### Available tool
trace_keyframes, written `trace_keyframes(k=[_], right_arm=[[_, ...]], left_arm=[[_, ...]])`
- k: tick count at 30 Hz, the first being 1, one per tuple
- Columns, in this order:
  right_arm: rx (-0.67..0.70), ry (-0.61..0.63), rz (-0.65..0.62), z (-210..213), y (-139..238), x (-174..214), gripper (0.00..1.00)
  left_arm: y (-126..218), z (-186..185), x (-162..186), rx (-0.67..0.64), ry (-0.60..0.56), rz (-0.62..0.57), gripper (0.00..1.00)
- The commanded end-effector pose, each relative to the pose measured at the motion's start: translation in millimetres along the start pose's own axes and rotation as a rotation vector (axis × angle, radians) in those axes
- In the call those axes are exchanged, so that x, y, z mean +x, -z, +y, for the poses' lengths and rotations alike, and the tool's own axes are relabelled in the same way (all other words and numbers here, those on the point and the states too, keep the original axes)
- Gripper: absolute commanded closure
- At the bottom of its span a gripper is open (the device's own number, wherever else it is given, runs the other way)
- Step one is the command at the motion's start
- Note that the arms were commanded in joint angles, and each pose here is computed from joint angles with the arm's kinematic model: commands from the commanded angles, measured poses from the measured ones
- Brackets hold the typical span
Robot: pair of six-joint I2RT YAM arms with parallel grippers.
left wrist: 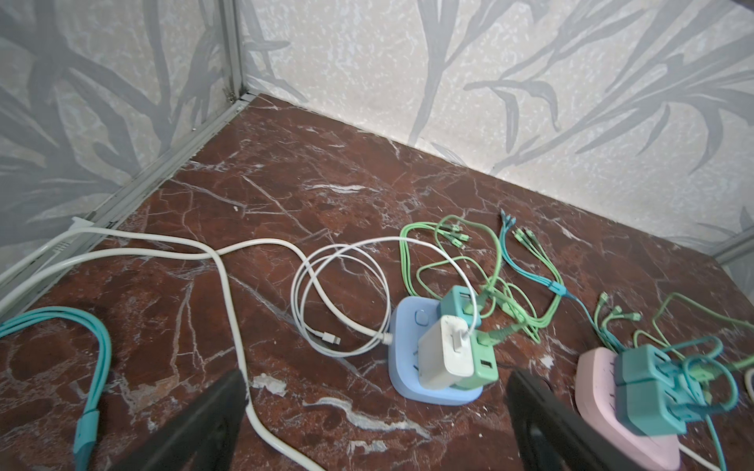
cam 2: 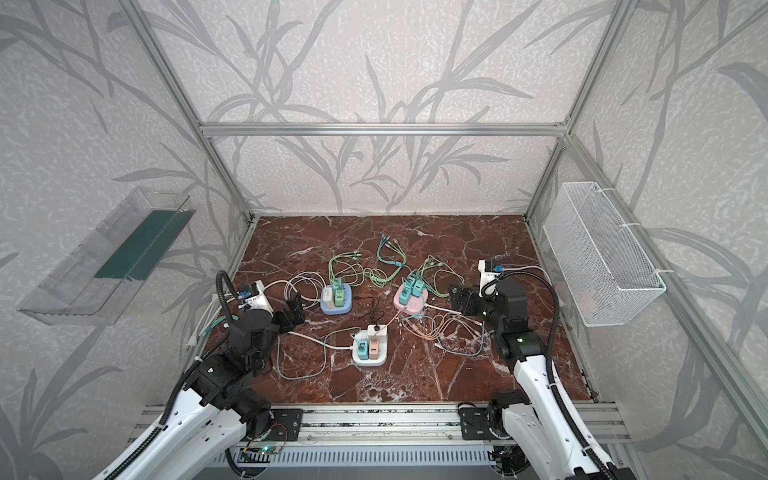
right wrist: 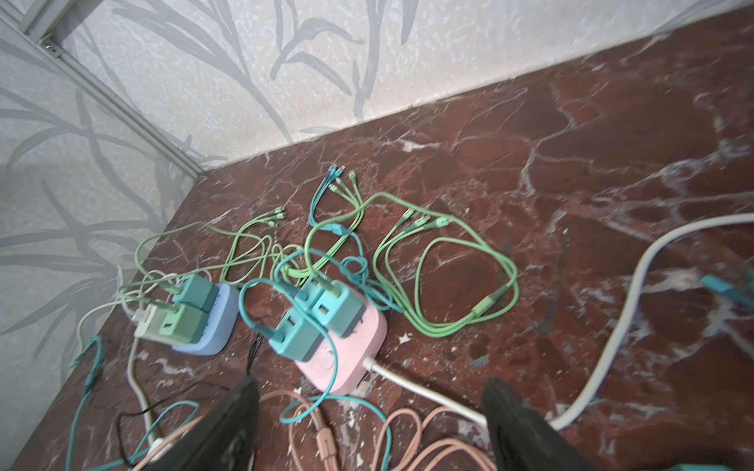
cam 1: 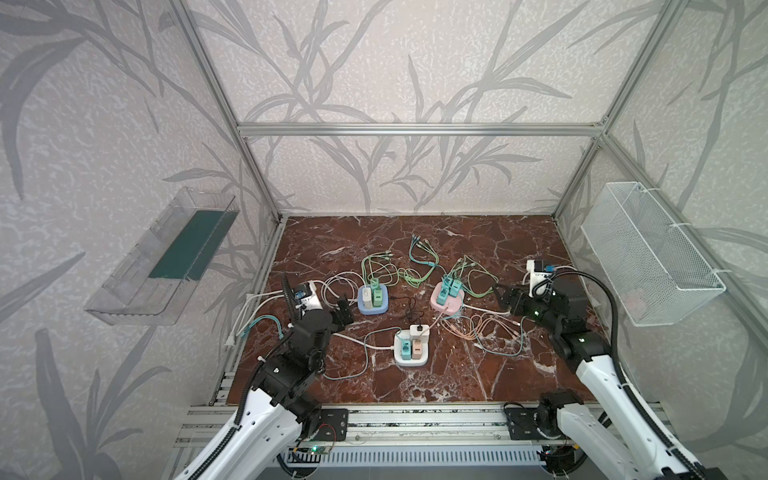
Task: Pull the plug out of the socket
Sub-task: 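Move the left gripper toward the teal charger while the right gripper approaches the white strip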
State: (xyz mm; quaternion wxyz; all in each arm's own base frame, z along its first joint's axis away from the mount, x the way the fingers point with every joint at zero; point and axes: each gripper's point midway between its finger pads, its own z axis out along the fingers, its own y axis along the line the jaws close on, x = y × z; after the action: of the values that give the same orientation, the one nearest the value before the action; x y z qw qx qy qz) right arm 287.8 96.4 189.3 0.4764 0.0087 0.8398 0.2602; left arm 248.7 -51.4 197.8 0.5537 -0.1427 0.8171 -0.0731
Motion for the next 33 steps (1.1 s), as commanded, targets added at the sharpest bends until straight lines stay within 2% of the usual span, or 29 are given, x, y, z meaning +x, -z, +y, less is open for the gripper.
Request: trace_keyframes(k=[1, 15, 22, 23, 27, 33], right_arm=[[-0.046, -0.061, 0.093, 12, -3, 37, 0.18], [-0.188, -0.046, 0.273, 65, -13, 137, 0.29], [-0.235, 0.006, 0.322, 87, -23, 160, 0.3], [-0.238, -0.015, 0.33, 90, -25, 162, 0.3], [-0.262, 0.001, 0.376, 104, -33, 174, 0.3], [-0.293, 0.001, 0.46, 122, -44, 194, 0.34]], left_arm=[[8, 0, 1, -0.041, 0.001, -0.011, 0.01], [46, -75, 56, 0.093, -0.148, -0.003, 0.01], [59, -102, 91, 0.16, -0.17, 0.066, 0.01], [60, -106, 96, 0.173, -0.177, 0.078, 0.01], [63, -121, 122, 0.215, -0.2, 0.154, 0.01], [61, -135, 148, 0.279, -0.177, 0.225, 0.02]])
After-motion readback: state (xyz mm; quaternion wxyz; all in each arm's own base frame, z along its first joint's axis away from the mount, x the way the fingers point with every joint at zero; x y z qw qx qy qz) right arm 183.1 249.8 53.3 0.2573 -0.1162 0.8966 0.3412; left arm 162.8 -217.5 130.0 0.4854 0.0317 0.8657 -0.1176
